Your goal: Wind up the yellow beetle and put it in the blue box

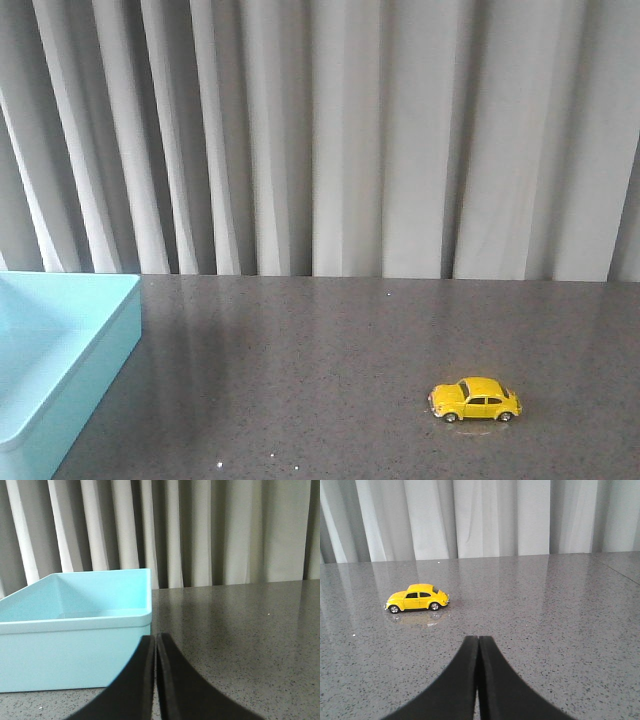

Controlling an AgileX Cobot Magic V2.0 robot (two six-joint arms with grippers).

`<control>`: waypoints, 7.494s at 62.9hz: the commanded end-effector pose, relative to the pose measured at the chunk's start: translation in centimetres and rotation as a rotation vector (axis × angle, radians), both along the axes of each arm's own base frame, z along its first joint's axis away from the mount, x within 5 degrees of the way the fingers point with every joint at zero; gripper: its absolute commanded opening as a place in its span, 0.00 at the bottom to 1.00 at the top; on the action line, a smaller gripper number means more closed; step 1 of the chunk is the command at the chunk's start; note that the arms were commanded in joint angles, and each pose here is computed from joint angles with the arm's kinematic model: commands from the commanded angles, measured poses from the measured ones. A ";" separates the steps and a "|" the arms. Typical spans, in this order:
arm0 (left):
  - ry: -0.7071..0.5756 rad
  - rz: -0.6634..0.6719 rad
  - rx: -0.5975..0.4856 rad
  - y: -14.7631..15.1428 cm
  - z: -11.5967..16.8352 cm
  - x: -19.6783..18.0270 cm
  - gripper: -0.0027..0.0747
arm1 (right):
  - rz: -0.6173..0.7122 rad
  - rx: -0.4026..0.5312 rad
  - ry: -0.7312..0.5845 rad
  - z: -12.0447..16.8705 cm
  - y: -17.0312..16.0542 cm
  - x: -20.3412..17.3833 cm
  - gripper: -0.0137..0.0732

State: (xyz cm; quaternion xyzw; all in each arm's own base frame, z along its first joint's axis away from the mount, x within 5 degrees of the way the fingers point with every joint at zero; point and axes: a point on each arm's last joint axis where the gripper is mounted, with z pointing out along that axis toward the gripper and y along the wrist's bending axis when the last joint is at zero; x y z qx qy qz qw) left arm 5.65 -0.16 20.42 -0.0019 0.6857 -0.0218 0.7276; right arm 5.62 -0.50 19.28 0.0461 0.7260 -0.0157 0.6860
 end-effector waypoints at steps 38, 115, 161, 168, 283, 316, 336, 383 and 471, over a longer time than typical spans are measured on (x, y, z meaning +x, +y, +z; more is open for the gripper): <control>-0.095 -0.001 -0.013 0.0 1.0 -0.2 0.03 | 0.000 -0.011 -0.089 0.7 0.0 0.0 0.15; 0.309 -0.067 -0.050 -0.9 17.6 8.6 0.03 | 0.008 0.010 0.390 17.0 -0.6 7.0 0.15; 0.536 -0.064 -0.016 -1.0 14.4 12.5 0.72 | 0.043 0.058 0.668 13.5 -0.6 11.1 0.80; 0.540 -0.086 -0.011 -1.4 14.3 12.4 0.71 | 0.078 0.071 0.630 13.7 -0.2 11.5 0.80; 0.547 -0.354 0.162 -5.8 14.2 11.4 0.71 | 0.245 0.089 1.107 8.5 4.7 40.5 0.80; 0.547 -0.354 0.162 -5.8 14.2 11.4 0.71 | 0.241 0.130 1.190 5.7 4.8 41.2 0.80; 0.548 -0.354 0.162 -5.8 14.1 11.4 0.71 | 0.182 0.169 1.227 5.5 0.3 40.9 0.80; 0.591 -0.358 0.177 -5.8 13.8 11.2 0.71 | 0.187 0.185 1.169 5.9 -10.1 39.7 0.80; 0.580 -0.351 0.195 -5.7 13.8 11.2 0.71 | 0.454 -0.126 0.649 29.8 10.4 18.5 0.80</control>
